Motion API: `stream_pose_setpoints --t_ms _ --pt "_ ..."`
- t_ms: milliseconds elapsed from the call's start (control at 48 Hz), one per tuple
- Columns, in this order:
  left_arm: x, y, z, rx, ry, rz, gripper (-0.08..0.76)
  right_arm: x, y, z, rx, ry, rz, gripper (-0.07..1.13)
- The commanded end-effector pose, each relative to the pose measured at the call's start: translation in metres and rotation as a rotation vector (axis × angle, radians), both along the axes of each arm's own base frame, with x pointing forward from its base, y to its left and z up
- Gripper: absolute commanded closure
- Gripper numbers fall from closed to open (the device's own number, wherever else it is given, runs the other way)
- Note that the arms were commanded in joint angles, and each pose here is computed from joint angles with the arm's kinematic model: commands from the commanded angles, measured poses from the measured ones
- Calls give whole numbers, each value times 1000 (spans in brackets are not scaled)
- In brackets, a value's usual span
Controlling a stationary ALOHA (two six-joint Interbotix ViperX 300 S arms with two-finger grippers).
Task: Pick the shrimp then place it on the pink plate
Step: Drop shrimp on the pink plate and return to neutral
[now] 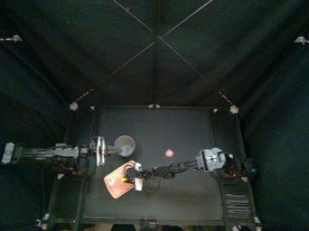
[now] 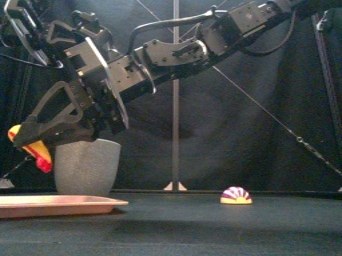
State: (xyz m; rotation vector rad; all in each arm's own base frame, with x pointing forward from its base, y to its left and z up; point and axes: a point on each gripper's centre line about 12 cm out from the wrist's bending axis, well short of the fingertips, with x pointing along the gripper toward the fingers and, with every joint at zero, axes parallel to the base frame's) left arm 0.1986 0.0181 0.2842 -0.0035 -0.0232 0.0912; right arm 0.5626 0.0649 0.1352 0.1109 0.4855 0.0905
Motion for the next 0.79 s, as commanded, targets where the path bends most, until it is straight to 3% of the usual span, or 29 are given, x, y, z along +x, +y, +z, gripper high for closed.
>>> stream_pose_setpoints --t_ms 21,292,521,792 --pt "1 0 5 4 -15 1 483 8 -5 26 13 -63 -13 452" --pt "1 0 1 2 -6 2 481 9 -11 26 26 -57 -32 210" --pt "1 0 1 2 -6 2 481 6 -12 28 8 -50 -26 203" --pt "0 0 -2 2 0 2 483 -27 -14 60 -14 -85 -6 201"
